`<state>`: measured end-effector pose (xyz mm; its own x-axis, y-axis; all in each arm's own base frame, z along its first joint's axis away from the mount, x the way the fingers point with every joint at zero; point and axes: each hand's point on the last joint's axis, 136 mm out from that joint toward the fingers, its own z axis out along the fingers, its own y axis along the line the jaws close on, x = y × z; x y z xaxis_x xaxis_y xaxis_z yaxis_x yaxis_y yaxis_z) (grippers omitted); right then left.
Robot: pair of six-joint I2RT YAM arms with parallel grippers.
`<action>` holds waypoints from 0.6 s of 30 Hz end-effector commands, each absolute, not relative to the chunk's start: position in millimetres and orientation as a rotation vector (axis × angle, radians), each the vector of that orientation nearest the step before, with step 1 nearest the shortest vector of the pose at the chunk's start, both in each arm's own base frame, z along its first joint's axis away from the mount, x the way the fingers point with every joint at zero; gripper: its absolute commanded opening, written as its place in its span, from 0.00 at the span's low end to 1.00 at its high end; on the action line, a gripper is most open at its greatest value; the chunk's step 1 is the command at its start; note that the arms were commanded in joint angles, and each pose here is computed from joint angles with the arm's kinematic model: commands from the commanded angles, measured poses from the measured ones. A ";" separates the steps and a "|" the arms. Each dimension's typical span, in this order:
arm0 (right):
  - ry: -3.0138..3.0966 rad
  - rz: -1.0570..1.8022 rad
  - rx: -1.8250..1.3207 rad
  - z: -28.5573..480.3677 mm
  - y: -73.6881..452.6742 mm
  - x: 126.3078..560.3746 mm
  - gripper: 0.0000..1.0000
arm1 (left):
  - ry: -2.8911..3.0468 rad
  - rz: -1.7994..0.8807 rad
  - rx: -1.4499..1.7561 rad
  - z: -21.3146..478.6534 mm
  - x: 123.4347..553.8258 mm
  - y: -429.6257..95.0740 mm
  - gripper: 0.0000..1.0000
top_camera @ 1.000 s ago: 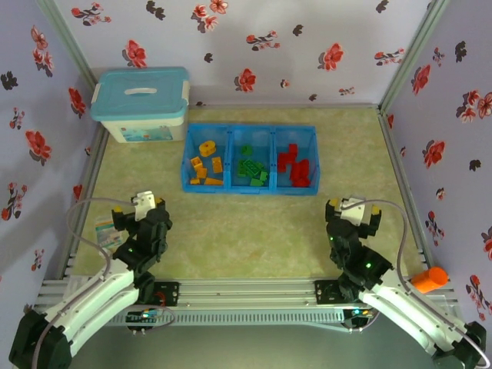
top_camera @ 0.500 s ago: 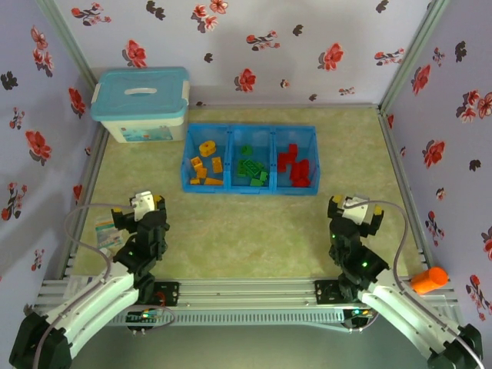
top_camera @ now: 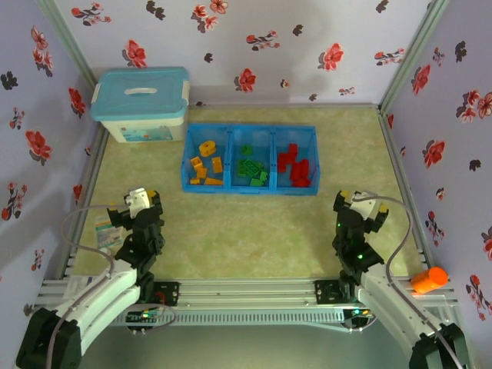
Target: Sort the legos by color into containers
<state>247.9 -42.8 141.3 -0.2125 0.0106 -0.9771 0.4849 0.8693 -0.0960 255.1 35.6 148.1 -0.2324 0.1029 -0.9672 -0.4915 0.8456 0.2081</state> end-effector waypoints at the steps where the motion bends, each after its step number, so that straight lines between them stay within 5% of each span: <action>1: 1.701 -0.373 0.411 148.5 -38.4 255.9 0.99 | 1.701 0.523 -0.319 152.3 262.9 34.9 1.00; 18: 1.654 -0.341 0.351 146.4 -30.2 275.4 0.99 | 1.661 0.494 -0.357 151.7 275.4 40.9 1.00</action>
